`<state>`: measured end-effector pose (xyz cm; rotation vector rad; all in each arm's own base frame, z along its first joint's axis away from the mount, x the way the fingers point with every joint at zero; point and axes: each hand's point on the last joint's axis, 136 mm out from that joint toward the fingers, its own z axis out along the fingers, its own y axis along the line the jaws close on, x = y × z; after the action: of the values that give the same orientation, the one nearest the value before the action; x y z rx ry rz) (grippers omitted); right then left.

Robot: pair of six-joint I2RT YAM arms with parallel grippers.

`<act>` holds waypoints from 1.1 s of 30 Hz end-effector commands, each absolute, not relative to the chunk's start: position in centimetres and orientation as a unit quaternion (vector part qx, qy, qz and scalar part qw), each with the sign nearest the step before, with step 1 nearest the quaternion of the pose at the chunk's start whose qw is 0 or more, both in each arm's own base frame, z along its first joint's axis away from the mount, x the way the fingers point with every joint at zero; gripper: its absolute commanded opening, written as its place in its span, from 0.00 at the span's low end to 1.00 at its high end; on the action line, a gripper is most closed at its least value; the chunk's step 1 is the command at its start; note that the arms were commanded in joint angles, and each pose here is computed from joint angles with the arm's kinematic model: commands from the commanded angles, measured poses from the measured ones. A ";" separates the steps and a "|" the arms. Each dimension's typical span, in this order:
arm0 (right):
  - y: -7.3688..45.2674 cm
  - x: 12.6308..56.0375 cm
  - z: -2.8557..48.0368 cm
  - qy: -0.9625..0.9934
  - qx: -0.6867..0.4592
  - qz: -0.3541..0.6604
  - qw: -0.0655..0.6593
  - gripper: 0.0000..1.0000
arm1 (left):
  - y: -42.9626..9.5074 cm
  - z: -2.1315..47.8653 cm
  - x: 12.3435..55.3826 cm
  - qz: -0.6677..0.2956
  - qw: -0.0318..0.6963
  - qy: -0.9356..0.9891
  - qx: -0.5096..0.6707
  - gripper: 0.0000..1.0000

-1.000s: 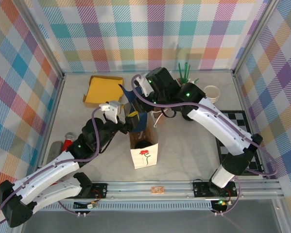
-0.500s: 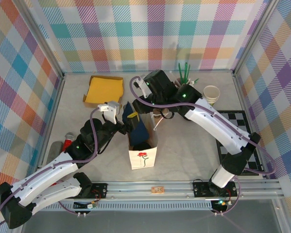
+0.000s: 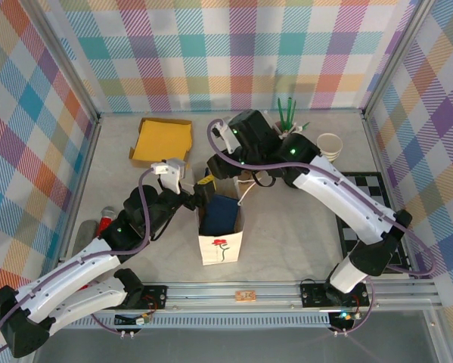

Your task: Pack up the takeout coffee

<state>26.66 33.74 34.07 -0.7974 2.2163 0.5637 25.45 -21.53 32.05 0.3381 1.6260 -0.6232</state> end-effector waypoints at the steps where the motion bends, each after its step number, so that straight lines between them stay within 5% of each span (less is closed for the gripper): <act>1: 33.4 25.6 36.1 0.844 -0.308 0.241 0.366 0.65 | -21.6 35.2 24.6 -0.292 0.648 0.687 0.151 0.89; 10: 32.7 24.8 37.1 0.845 -0.310 0.237 0.366 0.71 | -21.4 36.2 24.3 -0.298 0.636 0.698 0.143 0.99; 33: 29.3 25.1 34.9 0.876 -0.265 0.175 0.362 0.83 | -18.9 35.7 25.2 -0.258 0.648 0.712 0.086 1.00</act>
<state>25.57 30.80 34.57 -0.7238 2.2462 0.4855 25.47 -19.54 33.59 0.2394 1.6711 -0.5828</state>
